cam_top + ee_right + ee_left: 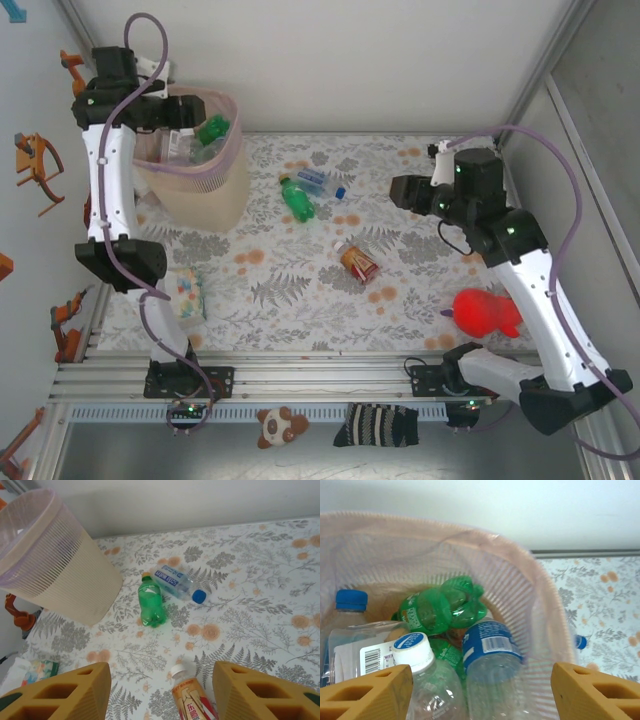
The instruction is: Put the plastic bottles in the bin
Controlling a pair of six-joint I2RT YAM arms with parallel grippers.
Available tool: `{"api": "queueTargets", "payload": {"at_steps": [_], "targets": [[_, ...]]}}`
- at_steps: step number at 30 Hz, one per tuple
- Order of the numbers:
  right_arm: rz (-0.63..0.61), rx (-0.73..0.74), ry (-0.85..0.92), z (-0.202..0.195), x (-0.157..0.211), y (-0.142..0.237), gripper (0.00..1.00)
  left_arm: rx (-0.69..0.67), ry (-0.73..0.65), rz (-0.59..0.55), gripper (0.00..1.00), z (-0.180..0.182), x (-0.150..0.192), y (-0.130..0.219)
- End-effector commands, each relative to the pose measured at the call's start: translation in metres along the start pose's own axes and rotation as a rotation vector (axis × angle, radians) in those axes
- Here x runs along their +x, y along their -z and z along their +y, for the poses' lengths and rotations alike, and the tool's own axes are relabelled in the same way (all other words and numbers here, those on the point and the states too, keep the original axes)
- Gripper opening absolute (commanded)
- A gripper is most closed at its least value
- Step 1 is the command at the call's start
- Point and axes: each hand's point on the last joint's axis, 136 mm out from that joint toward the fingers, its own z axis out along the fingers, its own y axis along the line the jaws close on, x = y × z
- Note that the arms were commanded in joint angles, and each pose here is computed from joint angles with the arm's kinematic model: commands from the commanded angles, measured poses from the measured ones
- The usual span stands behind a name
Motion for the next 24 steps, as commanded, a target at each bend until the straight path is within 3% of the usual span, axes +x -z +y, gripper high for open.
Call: {"api": "queueTargets", "payload": {"at_steps": [1, 9, 18, 24], "targets": [[0.025, -0.062, 0.019, 0.015, -0.002, -0.004, 0.55, 0.060, 0.006, -0.049, 0.72, -0.024, -0.007, 0.033], [0.211, -0.046, 0.082, 0.014, 0.035, -0.041, 0.53, 0.167, -0.018, -0.060, 0.70, -0.069, 0.009, 0.058], [0.482, 0.100, 0.298, 0.007, 0.093, -0.093, 0.52, 0.354, 0.034, -0.151, 0.70, -0.111, 0.046, 0.075], [0.647, 0.174, 0.359, -0.002, 0.125, -0.131, 0.51, 0.417, 0.055, -0.147, 0.69, -0.124, 0.081, 0.080]]}}
